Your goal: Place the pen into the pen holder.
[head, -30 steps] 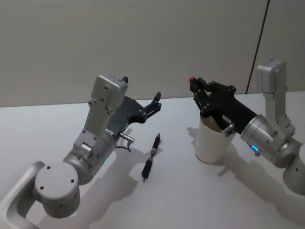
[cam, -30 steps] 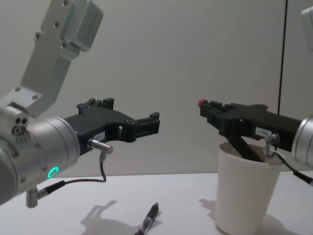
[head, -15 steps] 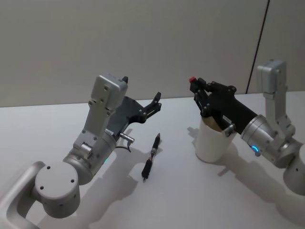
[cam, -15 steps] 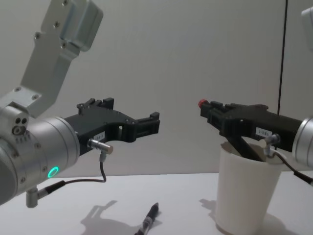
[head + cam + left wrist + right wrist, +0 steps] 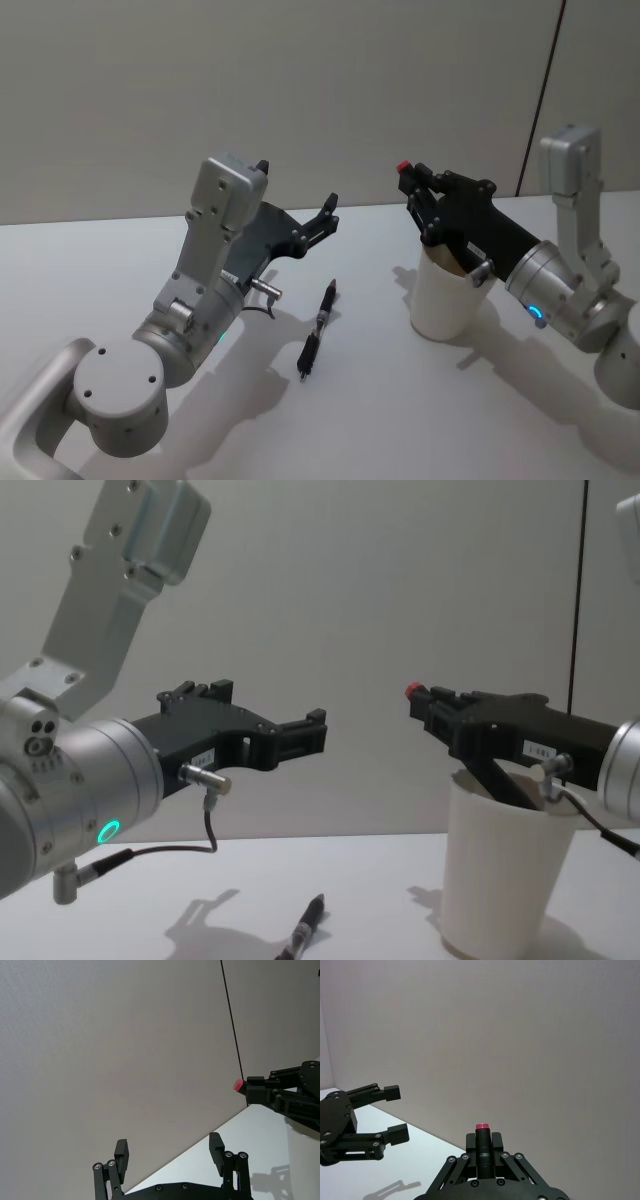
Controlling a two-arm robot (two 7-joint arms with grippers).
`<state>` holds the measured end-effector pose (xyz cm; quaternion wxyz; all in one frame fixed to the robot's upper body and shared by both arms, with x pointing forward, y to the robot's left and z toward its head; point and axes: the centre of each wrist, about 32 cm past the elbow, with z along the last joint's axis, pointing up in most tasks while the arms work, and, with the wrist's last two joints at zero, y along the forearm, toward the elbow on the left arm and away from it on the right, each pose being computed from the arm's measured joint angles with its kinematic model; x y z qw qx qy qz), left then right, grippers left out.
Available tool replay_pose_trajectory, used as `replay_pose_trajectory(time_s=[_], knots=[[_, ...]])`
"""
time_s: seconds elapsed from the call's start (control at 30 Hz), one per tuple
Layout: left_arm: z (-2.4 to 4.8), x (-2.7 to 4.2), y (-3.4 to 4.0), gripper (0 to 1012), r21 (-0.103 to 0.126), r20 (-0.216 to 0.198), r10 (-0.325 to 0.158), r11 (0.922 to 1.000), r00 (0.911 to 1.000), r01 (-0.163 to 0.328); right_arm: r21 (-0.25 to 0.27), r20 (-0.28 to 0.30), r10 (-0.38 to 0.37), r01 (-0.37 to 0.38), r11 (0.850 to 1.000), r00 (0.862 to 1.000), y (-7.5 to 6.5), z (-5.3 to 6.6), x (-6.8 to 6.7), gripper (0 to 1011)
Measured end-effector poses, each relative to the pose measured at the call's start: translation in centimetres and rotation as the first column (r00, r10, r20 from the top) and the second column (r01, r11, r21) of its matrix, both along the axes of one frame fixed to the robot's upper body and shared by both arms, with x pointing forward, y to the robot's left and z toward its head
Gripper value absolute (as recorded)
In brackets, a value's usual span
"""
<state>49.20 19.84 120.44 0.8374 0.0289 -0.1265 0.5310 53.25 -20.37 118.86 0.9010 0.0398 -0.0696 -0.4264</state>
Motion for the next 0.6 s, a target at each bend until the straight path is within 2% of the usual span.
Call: replay_pose_trajectory(time_s=[0.37, 0.6], knots=[[0.00, 0.00, 0.00, 1001, 0.000, 0.000, 0.000, 1.0000, 1.0000, 0.000, 0.005, 0.010, -0.003, 0.003, 1.000, 1.000, 0.01, 0.02, 0.00, 175], [0.00, 0.00, 0.00, 1001, 0.000, 0.000, 0.000, 1.0000, 1.0000, 0.000, 0.026, 0.051, -0.013, 0.012, 1.000, 0.999, 0.06, 0.12, 0.01, 175]])
